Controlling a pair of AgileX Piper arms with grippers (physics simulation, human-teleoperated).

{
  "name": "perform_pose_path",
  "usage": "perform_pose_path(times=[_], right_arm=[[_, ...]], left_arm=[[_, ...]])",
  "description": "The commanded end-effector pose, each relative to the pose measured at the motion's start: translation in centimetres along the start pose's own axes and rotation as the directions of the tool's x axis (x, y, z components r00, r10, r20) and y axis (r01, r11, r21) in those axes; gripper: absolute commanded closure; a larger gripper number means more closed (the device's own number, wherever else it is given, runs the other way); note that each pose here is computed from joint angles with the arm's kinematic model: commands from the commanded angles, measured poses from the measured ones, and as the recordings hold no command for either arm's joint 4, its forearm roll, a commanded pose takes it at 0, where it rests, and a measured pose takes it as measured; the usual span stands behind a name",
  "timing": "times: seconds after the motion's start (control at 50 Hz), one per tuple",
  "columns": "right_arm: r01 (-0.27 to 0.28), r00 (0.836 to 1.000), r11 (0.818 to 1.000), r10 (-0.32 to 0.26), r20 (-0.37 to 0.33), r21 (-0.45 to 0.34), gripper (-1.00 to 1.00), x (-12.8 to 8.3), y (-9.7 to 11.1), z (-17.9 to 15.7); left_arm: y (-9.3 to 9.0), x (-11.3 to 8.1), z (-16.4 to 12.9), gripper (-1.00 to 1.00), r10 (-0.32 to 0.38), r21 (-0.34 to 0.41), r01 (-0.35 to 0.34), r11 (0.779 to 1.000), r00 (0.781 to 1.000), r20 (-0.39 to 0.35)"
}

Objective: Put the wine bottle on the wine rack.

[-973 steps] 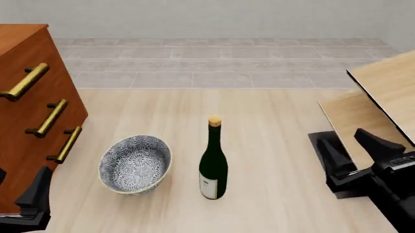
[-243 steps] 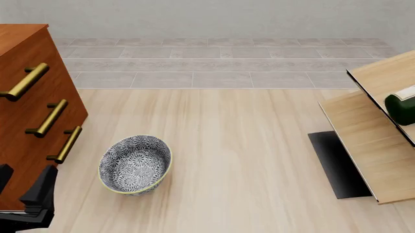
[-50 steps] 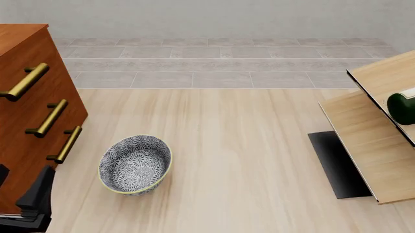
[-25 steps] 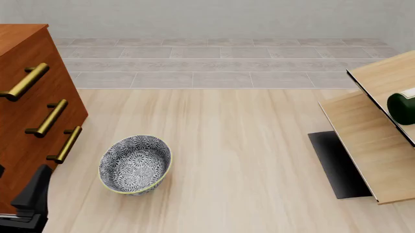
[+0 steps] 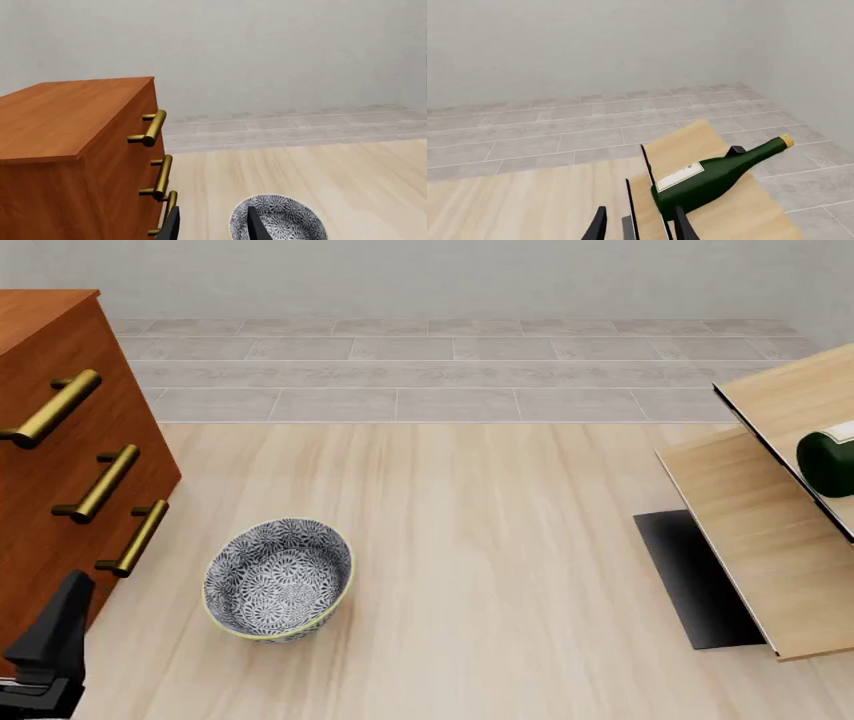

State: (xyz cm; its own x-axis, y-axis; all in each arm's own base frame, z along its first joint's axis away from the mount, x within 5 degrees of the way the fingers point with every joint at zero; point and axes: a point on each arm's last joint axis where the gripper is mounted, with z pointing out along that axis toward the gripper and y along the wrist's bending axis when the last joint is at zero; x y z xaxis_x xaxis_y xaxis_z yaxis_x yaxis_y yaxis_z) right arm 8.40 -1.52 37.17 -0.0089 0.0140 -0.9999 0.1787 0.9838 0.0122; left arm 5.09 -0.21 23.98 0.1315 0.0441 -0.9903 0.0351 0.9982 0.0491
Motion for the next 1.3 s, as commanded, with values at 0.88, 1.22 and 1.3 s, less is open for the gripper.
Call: perform_pose_path(times=[0.88,1.22,1.3], right_arm=[[0.086,0.996,0.991,-0.081,0.045,-0.1,-1.0,3.8,0.2,-5.8],[0.103,0.993,0.988,-0.096,0.064,-0.119,-1.0,4.6,0.1,-7.4],[0.11,0.992,0.987,-0.102,0.072,-0.115,-1.0,4.7,0.0,-7.9]], left_arm=[[0.2,-3.6,-0.7,-1.0,0.043,-0.01,-0.042,0.999,0.999,0.033],[0.3,-4.1,-0.9,-1.0,0.047,-0.021,-0.047,0.999,0.998,0.034],[0.3,-4.2,-0.9,-1.0,0.047,-0.022,-0.047,0.999,0.998,0.036]])
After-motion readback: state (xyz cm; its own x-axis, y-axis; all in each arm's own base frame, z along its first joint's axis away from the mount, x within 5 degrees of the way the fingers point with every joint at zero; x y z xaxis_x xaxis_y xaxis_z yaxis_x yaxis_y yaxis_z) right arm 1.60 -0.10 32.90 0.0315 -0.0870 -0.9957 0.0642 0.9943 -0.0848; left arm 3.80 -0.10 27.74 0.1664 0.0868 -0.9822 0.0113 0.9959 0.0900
